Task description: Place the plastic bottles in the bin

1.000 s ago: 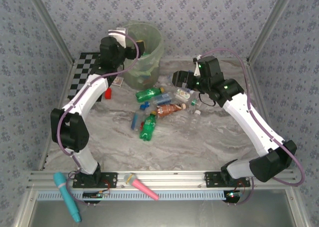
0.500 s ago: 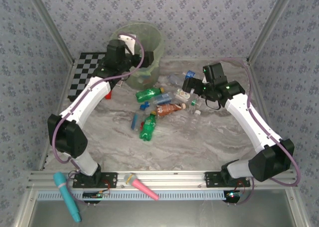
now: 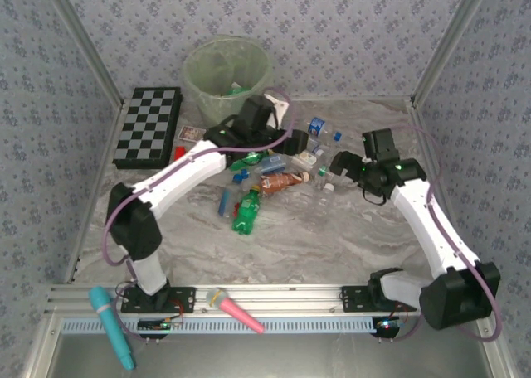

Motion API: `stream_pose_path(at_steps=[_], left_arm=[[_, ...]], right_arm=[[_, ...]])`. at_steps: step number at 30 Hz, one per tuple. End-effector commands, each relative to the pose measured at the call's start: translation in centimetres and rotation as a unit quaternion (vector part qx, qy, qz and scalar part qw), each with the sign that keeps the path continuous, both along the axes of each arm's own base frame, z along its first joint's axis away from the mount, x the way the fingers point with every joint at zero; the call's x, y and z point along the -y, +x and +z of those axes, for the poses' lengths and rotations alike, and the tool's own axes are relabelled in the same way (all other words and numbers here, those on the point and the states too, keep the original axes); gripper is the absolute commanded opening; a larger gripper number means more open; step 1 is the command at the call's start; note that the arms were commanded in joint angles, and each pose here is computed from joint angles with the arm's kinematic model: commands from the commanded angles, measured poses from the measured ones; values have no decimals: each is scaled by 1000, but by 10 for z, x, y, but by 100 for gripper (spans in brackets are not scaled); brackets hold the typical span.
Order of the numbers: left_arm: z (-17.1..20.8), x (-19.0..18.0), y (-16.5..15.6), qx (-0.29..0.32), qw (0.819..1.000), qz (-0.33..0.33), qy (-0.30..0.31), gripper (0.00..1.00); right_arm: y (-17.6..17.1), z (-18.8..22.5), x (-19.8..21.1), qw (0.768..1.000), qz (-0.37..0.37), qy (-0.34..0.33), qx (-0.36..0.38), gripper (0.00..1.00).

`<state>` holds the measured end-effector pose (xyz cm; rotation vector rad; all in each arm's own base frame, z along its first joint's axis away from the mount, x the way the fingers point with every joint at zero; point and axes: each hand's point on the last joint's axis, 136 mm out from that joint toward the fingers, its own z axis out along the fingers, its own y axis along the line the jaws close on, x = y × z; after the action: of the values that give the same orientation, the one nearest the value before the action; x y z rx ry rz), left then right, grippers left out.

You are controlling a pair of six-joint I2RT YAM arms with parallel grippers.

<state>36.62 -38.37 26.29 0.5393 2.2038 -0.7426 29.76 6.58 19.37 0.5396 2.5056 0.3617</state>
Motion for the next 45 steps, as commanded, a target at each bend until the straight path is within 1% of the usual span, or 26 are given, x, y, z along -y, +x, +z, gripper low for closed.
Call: stream_pose_path(at_steps=[1,5,7,8,11,14,23,31,36,37,40,45], left_arm=[[-34,22,-17,-63,997,-16,35,91],[-72,50,-35,-103,990,-44,86,90],[-95,57,-45,-130,983,-53,118,90],[-96,64,-48,-135,981,-59,124,89],[-121,76,-59,-161,972,-70,155,89],[-143,83,-69,-185,962,-81,184,88],[-182,91,-92,-208,938,-120,251,88],[-208,93,-100,-227,927,-135,268,86],[-223,93,-103,-238,920,-142,277,79],[-224,92,-104,-239,919,-143,278,76],[-217,93,-103,-231,922,-146,275,65],[-186,91,-94,-204,934,-136,261,59]], right_arm=[[-23,1,25,999,-43,-10,-1,99],[-41,8,41,997,-70,-8,18,99],[-50,12,45,997,-76,-7,25,99],[-53,14,47,996,-79,-7,30,99],[-62,18,50,996,-80,-8,37,99],[-65,23,52,996,-80,-10,43,99],[-66,29,49,996,-75,-1,53,99],[-62,31,48,995,-77,6,59,99],[-59,34,48,995,-77,6,62,99],[-59,35,48,995,-77,6,63,99],[-57,35,48,995,-77,6,63,99],[-51,37,48,994,-79,5,73,99]])
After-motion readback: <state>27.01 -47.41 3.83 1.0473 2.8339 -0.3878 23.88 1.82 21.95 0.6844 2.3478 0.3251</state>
